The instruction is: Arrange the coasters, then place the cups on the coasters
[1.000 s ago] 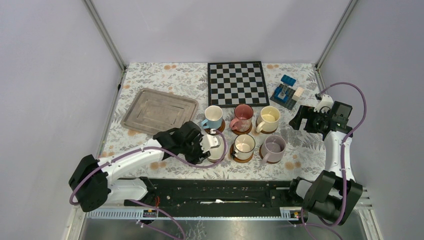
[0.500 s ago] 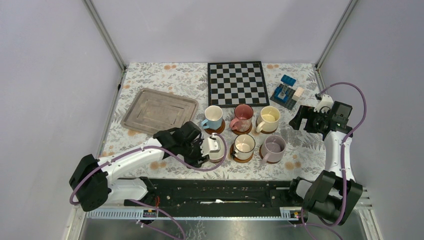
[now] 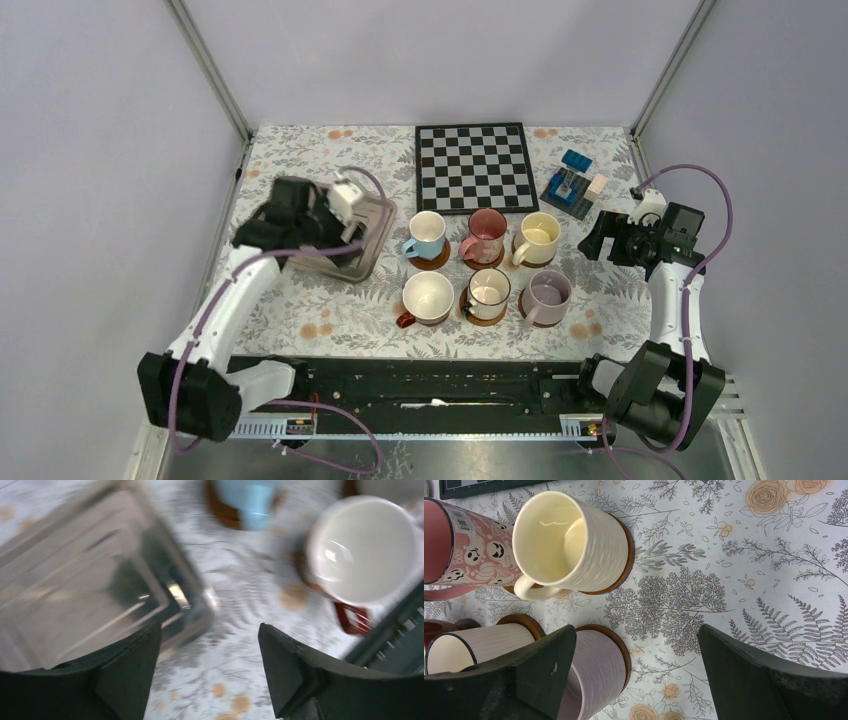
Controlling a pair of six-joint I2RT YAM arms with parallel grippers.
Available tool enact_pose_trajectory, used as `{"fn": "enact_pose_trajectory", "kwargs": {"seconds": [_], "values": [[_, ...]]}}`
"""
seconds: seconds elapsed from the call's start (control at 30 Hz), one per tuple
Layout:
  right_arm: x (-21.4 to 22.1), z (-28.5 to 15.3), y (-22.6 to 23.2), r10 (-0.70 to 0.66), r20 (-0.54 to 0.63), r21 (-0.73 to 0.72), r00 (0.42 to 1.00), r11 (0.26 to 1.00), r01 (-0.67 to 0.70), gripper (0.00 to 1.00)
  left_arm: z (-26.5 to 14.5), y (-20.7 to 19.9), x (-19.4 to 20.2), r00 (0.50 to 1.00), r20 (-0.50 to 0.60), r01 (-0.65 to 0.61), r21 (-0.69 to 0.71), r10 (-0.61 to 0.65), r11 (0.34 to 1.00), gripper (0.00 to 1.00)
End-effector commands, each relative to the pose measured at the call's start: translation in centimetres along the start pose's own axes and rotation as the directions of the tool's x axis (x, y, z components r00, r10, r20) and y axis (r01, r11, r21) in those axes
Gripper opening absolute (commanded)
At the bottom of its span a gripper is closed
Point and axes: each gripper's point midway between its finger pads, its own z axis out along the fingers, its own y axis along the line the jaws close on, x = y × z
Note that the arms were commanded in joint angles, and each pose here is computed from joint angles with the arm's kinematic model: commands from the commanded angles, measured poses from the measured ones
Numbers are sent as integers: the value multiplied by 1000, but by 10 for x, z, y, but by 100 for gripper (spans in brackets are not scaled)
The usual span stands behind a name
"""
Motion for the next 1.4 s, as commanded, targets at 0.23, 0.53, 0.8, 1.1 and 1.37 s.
{"fn": "enact_pose_trajectory", "kwargs": {"seconds": [0.23,0.53,0.8,1.1,1.37], "values": [[-3,-5,9,-27,12,-32,1000,999,27,98,-6,213,64,960,-136,180,-368,-244,912,83],[-3,-6,7,-38,12,-19,999,999,38,98,17,249,151,881,-260,262,-429,-396,865,66],[-3,-6,8,-35,11,-24,999,999,35,98,6,226,196,837,-312,300,-427,-450,853,65],[-3,-5,8,-35,11,-31,999,999,35,98,1,162,216,801,-351,366,-352,-484,861,66],[-4,-5,9,-38,15,-33,999,999,38,98,-13,126,232,763,-406,372,-359,-502,856,67]]}}
